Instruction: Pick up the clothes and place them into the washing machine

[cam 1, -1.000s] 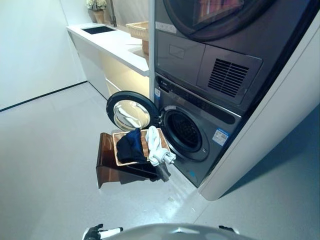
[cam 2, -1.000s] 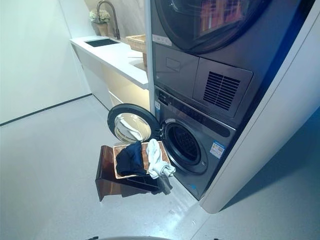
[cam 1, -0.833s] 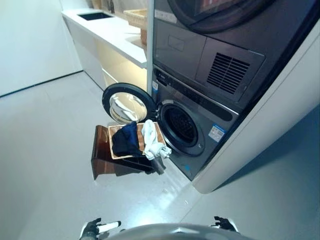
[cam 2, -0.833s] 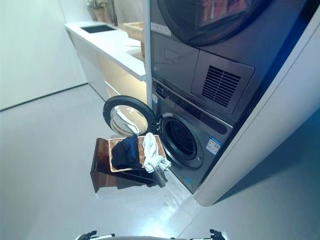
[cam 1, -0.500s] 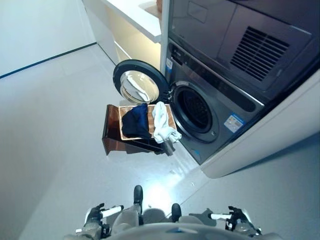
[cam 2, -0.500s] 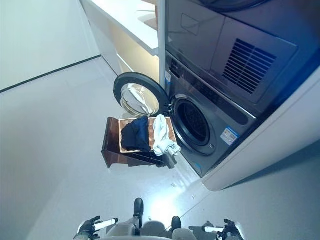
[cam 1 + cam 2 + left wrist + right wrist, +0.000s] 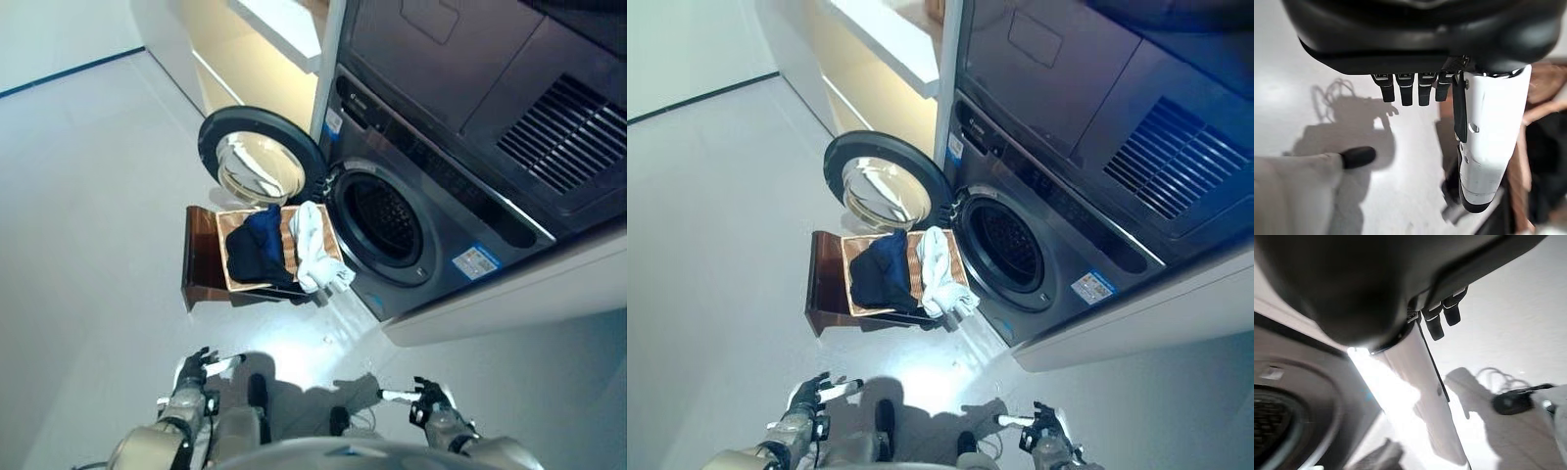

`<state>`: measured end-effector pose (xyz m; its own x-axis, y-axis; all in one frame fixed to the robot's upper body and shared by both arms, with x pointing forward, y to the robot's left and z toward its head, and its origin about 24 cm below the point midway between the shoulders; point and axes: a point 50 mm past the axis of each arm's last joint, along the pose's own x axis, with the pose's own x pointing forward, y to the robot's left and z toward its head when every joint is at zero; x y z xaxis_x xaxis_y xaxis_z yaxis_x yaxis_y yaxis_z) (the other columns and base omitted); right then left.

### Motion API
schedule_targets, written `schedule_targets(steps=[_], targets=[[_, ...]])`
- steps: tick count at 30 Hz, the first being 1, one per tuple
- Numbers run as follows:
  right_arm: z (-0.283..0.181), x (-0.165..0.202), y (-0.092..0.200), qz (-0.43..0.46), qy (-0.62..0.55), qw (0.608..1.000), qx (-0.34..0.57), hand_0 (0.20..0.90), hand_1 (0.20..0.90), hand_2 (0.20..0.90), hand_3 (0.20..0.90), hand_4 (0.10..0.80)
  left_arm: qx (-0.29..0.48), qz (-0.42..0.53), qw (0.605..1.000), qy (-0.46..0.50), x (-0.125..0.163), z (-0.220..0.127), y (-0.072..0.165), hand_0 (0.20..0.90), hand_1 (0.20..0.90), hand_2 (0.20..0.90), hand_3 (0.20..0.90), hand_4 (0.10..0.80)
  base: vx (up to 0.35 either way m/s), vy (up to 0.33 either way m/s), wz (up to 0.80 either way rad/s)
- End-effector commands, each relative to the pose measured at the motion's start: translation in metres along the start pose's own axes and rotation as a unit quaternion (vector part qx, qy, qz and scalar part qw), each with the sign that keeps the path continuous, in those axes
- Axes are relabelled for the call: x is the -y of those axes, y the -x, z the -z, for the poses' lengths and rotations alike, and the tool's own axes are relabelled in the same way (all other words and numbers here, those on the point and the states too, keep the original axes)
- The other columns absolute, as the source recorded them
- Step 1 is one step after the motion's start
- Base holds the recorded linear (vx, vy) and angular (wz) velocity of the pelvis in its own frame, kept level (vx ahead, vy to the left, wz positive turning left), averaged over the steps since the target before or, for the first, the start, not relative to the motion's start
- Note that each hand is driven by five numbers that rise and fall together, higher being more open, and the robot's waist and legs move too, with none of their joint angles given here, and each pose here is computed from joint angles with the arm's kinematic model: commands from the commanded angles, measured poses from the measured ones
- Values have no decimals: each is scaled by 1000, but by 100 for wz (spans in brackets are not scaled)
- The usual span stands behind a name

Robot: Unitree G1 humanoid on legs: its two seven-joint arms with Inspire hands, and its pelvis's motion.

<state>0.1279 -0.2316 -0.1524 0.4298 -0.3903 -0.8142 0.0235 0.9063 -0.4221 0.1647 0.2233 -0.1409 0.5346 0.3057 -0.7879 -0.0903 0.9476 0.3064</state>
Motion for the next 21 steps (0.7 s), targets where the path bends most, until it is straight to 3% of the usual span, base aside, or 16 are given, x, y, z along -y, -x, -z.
schedule_targets(steps=[1, 8, 21], targets=[[3, 22, -3, 33, -8, 999, 5, 900, 900, 900, 900, 800, 22, 1, 999, -35, -4, -5, -1, 900, 900, 900, 900, 800, 300, 113, -12], [12, 13, 0, 20, 20, 1000, 1, 900, 900, 900, 900, 800, 7, 1, 1000, -23, 0, 6, 2, 900, 900, 900, 900, 800, 224, -47, 17], [6, 18, -2, 15, 48, 999, 13, 900, 900, 900, 900, 800, 11, 40, 998, -40, 22, 12, 7, 900, 900, 900, 900, 800, 96, -58, 6]])
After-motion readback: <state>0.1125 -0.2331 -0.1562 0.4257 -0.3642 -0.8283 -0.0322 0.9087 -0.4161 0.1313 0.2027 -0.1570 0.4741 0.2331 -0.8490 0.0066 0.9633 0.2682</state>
